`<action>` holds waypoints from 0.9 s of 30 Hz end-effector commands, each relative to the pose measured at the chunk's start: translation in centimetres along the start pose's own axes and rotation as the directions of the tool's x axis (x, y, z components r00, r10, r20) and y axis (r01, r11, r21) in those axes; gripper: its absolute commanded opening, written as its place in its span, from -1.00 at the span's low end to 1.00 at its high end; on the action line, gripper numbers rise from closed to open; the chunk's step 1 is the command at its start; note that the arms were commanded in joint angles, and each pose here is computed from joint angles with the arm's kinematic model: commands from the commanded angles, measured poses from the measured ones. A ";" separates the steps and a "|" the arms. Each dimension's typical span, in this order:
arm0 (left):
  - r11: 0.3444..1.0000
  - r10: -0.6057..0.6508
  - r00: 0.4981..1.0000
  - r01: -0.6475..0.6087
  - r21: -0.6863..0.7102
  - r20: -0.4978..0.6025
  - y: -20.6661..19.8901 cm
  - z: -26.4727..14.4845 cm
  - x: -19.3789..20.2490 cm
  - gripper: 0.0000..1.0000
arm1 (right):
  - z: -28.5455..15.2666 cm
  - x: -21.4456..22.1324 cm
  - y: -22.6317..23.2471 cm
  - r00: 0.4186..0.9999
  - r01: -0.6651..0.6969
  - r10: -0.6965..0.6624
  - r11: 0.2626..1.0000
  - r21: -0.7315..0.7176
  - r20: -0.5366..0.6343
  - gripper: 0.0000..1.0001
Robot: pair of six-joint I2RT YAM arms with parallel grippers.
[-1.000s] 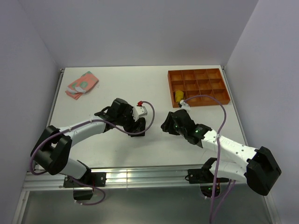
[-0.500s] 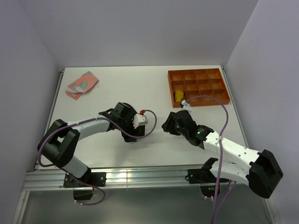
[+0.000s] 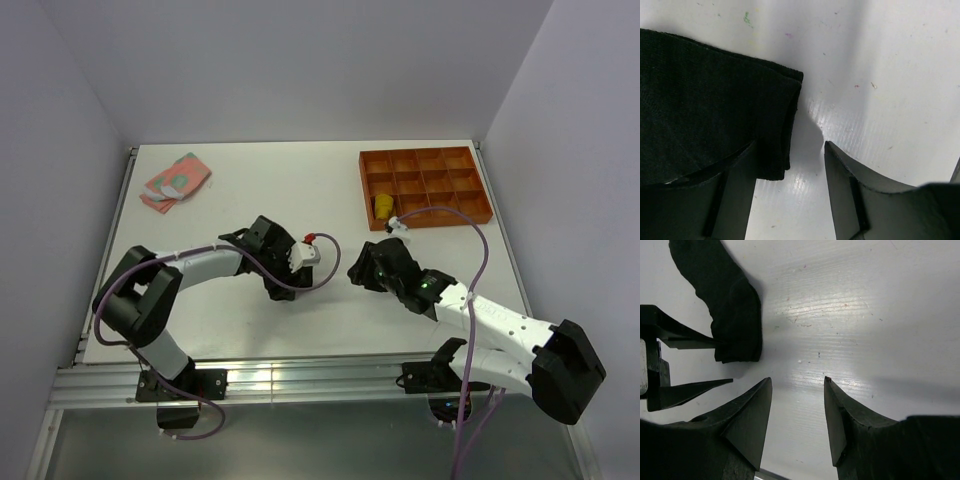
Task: Roll the socks
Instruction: Roll the sock at the center of the board.
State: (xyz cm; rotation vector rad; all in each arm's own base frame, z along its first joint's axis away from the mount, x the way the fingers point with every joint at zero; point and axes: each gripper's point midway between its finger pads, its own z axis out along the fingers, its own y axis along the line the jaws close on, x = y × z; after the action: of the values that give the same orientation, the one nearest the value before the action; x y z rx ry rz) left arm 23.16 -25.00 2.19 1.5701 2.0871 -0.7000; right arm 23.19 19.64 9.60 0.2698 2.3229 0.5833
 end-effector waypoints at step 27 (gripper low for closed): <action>0.990 0.039 0.998 -0.032 -0.141 0.047 2.5 -1.5 -2.5 0.25 | -0.5 -0.8 0.6 0.998 0.022 -0.021 1.000 -0.012 0.051 0.05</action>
State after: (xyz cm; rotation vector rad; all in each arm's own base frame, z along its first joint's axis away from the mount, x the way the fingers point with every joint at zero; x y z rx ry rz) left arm 25.01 -24.78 3.02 1.5208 2.0759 -0.5883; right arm 22.90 19.87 9.65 0.2429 2.3189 0.5750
